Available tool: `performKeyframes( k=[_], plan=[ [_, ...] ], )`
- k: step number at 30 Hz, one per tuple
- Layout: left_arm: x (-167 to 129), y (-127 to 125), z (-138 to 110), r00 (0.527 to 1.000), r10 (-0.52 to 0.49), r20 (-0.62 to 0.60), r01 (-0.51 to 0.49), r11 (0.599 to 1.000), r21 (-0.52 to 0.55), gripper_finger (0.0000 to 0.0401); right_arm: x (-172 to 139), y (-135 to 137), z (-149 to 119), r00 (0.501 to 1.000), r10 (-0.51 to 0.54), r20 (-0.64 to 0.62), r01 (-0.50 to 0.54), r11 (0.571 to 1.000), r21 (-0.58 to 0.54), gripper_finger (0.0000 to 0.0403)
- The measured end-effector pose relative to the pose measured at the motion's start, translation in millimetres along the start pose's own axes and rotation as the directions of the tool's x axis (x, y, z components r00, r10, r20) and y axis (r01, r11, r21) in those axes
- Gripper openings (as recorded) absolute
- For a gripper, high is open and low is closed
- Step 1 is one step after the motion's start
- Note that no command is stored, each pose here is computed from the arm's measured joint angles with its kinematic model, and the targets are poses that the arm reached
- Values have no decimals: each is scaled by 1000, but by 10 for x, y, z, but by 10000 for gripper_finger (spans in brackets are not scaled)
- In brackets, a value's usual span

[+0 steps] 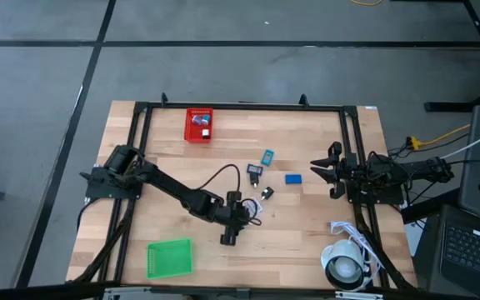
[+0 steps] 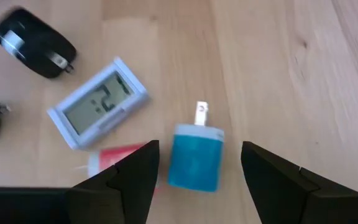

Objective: Pick & Place Office items
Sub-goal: Put the blue charger adapter into the red bin

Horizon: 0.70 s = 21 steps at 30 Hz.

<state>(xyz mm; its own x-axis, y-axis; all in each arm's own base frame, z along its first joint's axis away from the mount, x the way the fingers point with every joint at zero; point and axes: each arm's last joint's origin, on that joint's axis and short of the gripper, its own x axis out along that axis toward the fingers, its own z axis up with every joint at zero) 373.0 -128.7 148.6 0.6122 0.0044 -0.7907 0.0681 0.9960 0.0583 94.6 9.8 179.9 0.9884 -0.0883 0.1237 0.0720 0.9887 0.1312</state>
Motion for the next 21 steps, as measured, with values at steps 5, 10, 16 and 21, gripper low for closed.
performKeyframes(
  k=[5,10,16,21],
  plan=[
    [-12,-68,-5,1000,-3,11,4,1000,-9,223,0,0,-1,1000,0,-1,0,1000,0,103],
    [10,-60,-13,1000,0,8,0,1000,-16,223,0,0,-1,1000,0,-1,0,1000,1,103],
    [206,-31,-118,999,-12,-49,11,1000,-26,223,0,1,-1,1000,3,-1,-3,1000,7,103],
    [330,-44,-127,999,-28,-21,27,999,-33,221,0,1,-1,1000,3,-1,-3,1000,7,103]
  ],
)
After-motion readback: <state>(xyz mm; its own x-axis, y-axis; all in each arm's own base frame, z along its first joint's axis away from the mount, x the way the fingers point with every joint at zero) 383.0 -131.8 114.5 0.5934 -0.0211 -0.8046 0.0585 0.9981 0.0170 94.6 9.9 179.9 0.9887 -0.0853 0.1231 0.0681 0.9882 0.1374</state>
